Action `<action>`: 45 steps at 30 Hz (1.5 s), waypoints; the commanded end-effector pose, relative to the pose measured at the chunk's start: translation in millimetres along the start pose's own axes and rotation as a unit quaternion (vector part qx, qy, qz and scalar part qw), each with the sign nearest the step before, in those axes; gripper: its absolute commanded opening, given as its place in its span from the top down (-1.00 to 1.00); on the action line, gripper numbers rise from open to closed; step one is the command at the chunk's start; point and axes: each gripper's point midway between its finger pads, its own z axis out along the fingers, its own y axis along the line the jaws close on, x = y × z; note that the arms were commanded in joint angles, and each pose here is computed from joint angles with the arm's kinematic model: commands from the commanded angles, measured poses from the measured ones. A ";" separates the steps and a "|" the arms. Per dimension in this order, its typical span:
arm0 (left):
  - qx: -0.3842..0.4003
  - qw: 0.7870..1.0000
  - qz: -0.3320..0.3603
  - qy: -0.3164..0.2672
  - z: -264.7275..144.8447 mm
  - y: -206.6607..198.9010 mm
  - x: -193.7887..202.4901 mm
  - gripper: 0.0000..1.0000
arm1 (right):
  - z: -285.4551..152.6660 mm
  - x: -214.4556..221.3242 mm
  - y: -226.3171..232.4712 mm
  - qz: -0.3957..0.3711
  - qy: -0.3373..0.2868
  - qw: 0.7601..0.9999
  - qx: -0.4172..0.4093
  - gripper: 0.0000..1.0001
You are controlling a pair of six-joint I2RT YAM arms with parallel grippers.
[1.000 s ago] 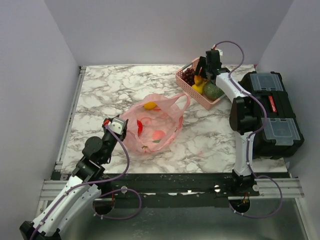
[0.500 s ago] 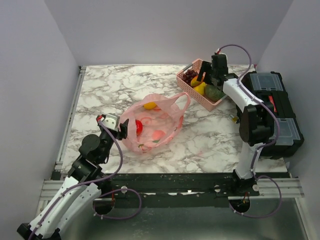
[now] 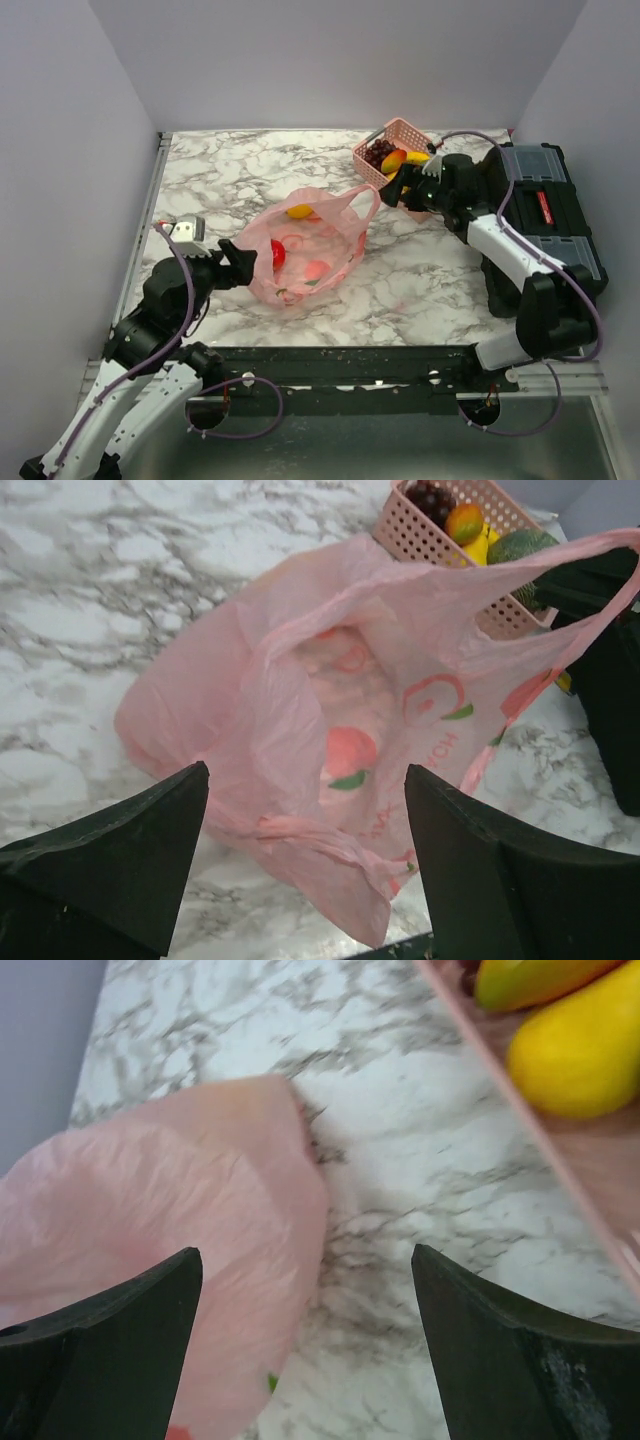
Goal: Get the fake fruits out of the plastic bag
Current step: Place the fake fruit in the bin, then adjust the plastic bag at the center of the board.
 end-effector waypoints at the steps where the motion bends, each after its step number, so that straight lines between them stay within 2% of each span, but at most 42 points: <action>1: -0.001 0.989 -0.110 0.102 -3.7 -6.1 52.9 -0.61 | -34.2 12.8 66.8 -0.018 -0.021 0.987 -0.159 -0.76; 5: 0.005 0.984 -0.141 0.114 9.7 -10.4 70.2 -0.68 | -58.8 40.1 85.1 -0.026 -0.016 0.980 -0.194 -0.77; 9: -0.007 0.982 -0.137 0.126 24.4 -6.4 86.1 -0.79 | -80.5 61.7 90.6 -0.020 -0.010 0.977 -0.212 -0.78; 13: -0.051 0.982 -0.119 0.140 41.4 10.8 107.8 -0.78 | -97.4 89.3 95.0 -0.034 0.004 0.971 -0.236 -0.78; 15: -0.066 0.982 -0.107 0.144 49.0 18.0 116.1 -0.70 | -102.4 97.6 95.0 -0.044 0.004 0.970 -0.239 -0.79; 17: -0.074 0.982 -0.093 0.148 55.5 22.1 122.5 -0.53 | -103.5 101.5 95.5 -0.050 0.005 0.970 -0.238 -0.79; 21: -0.081 0.987 -0.056 0.125 63.9 29.7 117.3 0.08 | -90.8 93.8 90.5 -0.044 -0.011 0.980 -0.195 -0.79; 24: -0.056 0.995 -0.005 0.084 70.7 26.1 97.6 0.46 | -76.2 88.4 93.4 -0.054 -0.021 0.984 -0.169 -0.79; 26: -0.033 0.997 0.042 0.051 74.9 19.8 77.5 0.96 | -65.4 87.8 100.2 -0.064 -0.021 0.987 -0.148 -0.79; 27: -0.023 0.996 0.072 0.039 76.1 17.0 67.0 1.00 | -60.5 87.8 103.8 -0.068 -0.023 0.988 -0.136 -0.79; 30: 0.048 0.981 0.186 0.012 77.5 -6.4 40.4 1.00 | -55.5 83.3 119.4 -0.077 -0.041 0.988 -0.124 -0.78; 32: 0.069 0.973 0.221 0.001 75.4 -13.4 31.1 1.00 | -54.8 80.6 121.9 -0.072 -0.049 0.989 -0.116 -0.71; 34: 0.074 0.972 0.225 0.001 71.7 -13.6 31.6 1.00 | -57.4 79.2 122.3 -0.071 -0.053 0.990 -0.110 -0.67; 37: 0.072 0.975 0.211 0.024 64.5 -4.9 53.1 1.00 | -66.2 78.4 113.6 -0.086 -0.062 0.991 -0.082 -0.67; 41: 0.008 0.981 0.180 0.073 55.0 30.5 91.4 1.00 | -82.8 70.9 102.1 -0.103 -0.073 0.991 -0.048 -0.69; 45: -0.014 0.988 0.147 0.034 48.8 39.5 87.2 1.00 | -98.7 54.2 111.2 -0.123 -0.082 0.988 -0.049 -0.70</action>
